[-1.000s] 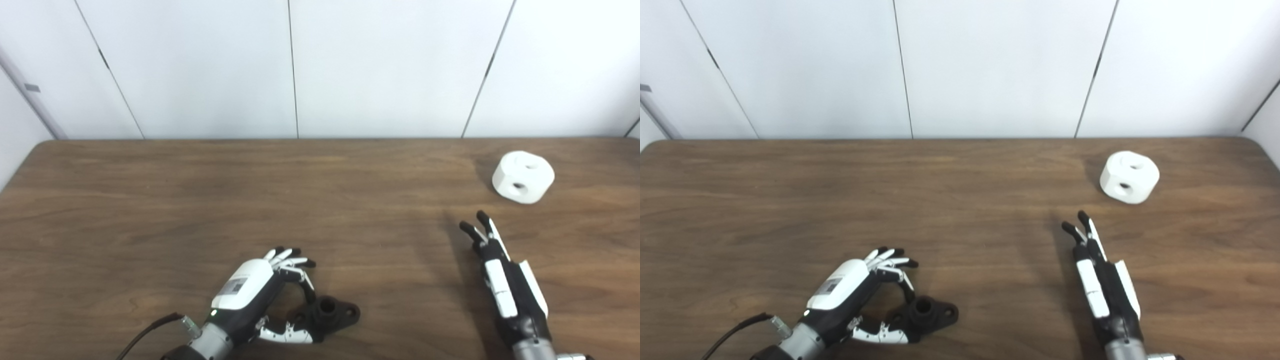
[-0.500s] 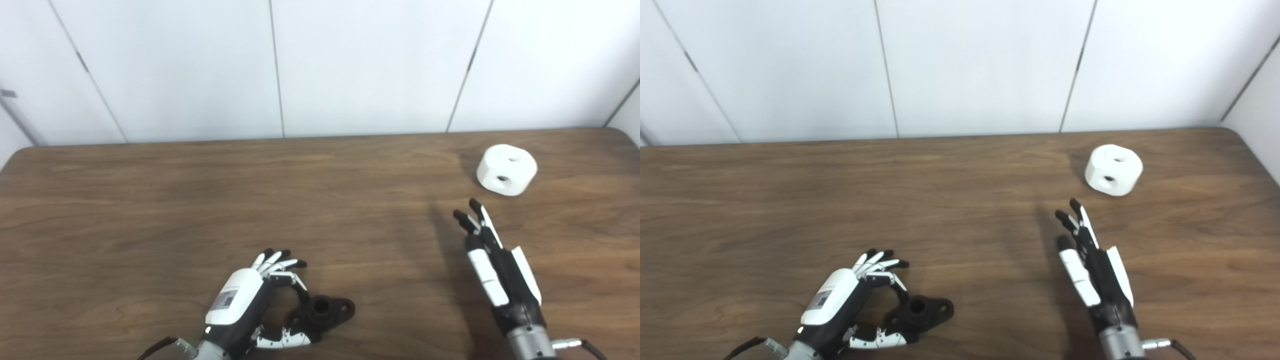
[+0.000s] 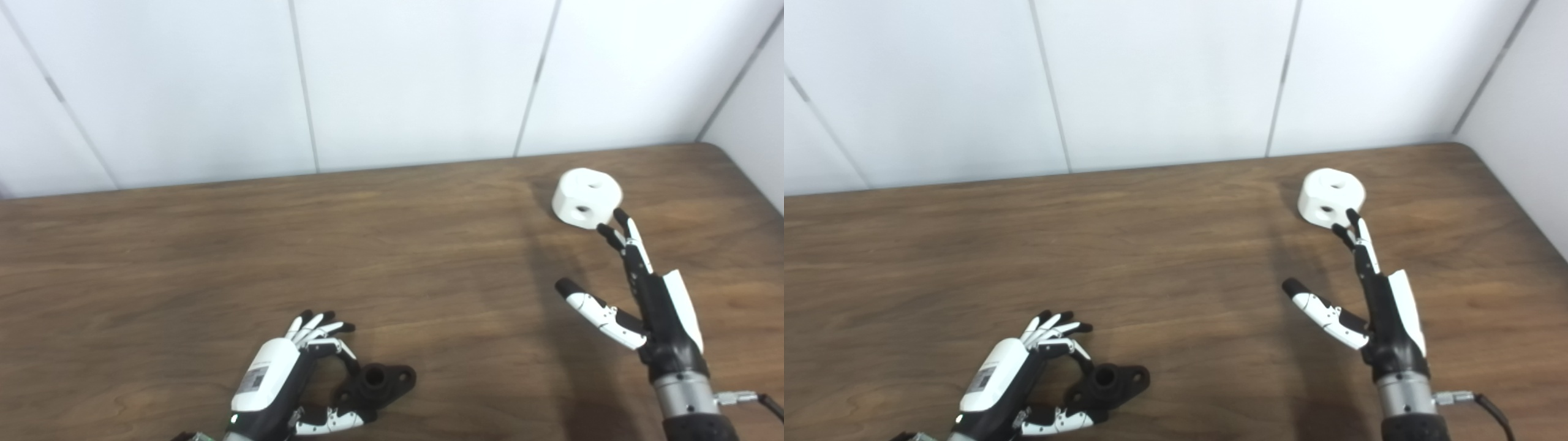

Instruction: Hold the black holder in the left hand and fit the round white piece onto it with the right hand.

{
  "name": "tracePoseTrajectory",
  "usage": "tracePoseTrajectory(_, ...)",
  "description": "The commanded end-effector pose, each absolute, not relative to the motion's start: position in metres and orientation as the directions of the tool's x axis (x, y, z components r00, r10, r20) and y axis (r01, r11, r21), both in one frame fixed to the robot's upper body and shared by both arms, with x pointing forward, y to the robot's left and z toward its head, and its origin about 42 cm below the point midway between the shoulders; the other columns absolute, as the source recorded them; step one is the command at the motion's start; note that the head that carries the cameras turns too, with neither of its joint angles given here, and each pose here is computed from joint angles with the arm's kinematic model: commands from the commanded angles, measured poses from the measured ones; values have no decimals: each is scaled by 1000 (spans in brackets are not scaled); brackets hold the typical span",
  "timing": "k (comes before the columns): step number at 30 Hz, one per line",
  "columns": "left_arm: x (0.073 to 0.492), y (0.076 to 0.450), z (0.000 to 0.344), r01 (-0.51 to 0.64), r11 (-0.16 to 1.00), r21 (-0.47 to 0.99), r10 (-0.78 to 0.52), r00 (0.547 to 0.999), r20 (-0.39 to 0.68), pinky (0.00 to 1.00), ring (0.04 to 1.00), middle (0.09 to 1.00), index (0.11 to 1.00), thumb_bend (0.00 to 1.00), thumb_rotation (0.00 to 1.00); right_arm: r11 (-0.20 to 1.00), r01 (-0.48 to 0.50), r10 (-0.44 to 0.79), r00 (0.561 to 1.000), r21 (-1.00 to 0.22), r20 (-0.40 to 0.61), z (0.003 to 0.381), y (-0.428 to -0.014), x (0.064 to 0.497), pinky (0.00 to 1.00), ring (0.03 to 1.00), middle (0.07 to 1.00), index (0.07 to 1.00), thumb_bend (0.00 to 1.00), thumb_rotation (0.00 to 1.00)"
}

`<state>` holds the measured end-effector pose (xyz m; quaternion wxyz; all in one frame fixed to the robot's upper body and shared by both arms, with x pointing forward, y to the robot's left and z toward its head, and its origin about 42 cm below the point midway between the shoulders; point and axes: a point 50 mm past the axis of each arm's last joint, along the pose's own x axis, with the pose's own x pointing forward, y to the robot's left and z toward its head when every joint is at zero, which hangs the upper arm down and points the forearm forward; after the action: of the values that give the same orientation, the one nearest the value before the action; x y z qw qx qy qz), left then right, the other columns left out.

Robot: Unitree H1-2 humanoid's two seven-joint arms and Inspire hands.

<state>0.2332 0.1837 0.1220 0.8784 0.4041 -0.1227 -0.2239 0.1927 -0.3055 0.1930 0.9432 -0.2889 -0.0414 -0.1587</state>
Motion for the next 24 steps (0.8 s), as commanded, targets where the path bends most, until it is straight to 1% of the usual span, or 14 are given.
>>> tracePoseTrajectory(1, 233, 186, 115, 313, 565, 763, -499, 867, 14, 1000, 938, 833, 485, 521, 47, 728, 348, -264, 938, -591, 226, 212, -317, 189, 988, 961, 951, 1000, 632, 474)
tracePoseTrajectory(2, 233, 188, 114, 310, 566, 764, -498, 867, 17, 1000, 934, 829, 485, 521, 46, 719, 359, -269, 933, -596, 238, 215, -320, 193, 979, 956, 955, 1000, 641, 457)
tracePoseTrajectory(4, 234, 191, 112, 308, 564, 767, -496, 868, 16, 1000, 932, 826, 484, 521, 46, 705, 380, -285, 925, -598, 252, 221, -325, 199, 901, 931, 959, 1000, 663, 418)
tracePoseTrajectory(6, 234, 193, 111, 306, 559, 770, -495, 869, 14, 1000, 932, 826, 484, 521, 46, 684, 388, -290, 922, -618, 257, 228, -331, 208, 865, 930, 965, 1000, 687, 408)
tracePoseTrajectory(9, 235, 195, 111, 305, 558, 772, -495, 868, 15, 1000, 930, 824, 484, 521, 46, 618, 378, -280, 925, -689, 256, 236, -342, 224, 945, 972, 975, 1000, 696, 390)
tracePoseTrajectory(11, 235, 195, 110, 302, 558, 773, -496, 868, 19, 1000, 925, 821, 484, 521, 46, 564, 363, -273, 930, -742, 248, 240, -348, 234, 967, 979, 967, 1000, 707, 386)
tracePoseTrajectory(12, 235, 195, 110, 302, 557, 774, -498, 867, 20, 1000, 923, 820, 484, 521, 46, 540, 352, -271, 933, -765, 238, 243, -353, 241, 964, 985, 971, 1000, 709, 379)
tracePoseTrajectory(13, 234, 195, 109, 302, 554, 776, -500, 866, 20, 1000, 919, 820, 484, 521, 46, 526, 342, -268, 936, -779, 230, 247, -357, 247, 923, 994, 982, 1000, 721, 379)
tracePoseTrajectory(15, 235, 195, 109, 303, 547, 781, -501, 865, 16, 1000, 918, 820, 484, 521, 46, 511, 320, -255, 943, -798, 215, 253, -364, 259, 899, 999, 989, 994, 732, 384)
tracePoseTrajectory(16, 235, 195, 109, 303, 546, 781, -500, 866, 14, 1000, 919, 820, 484, 521, 46, 509, 314, -250, 945, -802, 211, 255, -366, 263, 896, 1000, 992, 988, 752, 418)
tracePoseTrajectory(17, 235, 196, 109, 302, 546, 782, -498, 867, 12, 1000, 919, 820, 484, 521, 46, 503, 294, -240, 951, -813, 195, 260, -370, 270, 895, 1000, 993, 986, 758, 429)
tracePoseTrajectory(19, 236, 198, 109, 301, 545, 783, -493, 870, 8, 1000, 921, 818, 484, 521, 47, 495, 263, -228, 959, -828, 167, 267, -376, 281, 913, 1000, 998, 978, 782, 476)
tracePoseTrajectory(22, 238, 200, 109, 305, 542, 783, -488, 873, -2, 1000, 928, 822, 485, 521, 47, 475, 223, -212, 968, -851, 135, 276, -380, 296, 914, 1000, 994, 959, 760, 408)
tracePoseTrajectory(24, 238, 201, 110, 307, 543, 782, -486, 874, -6, 1000, 931, 825, 485, 521, 46, 453, 204, -203, 972, -868, 123, 279, -383, 306, 893, 1000, 978, 946, 764, 358)
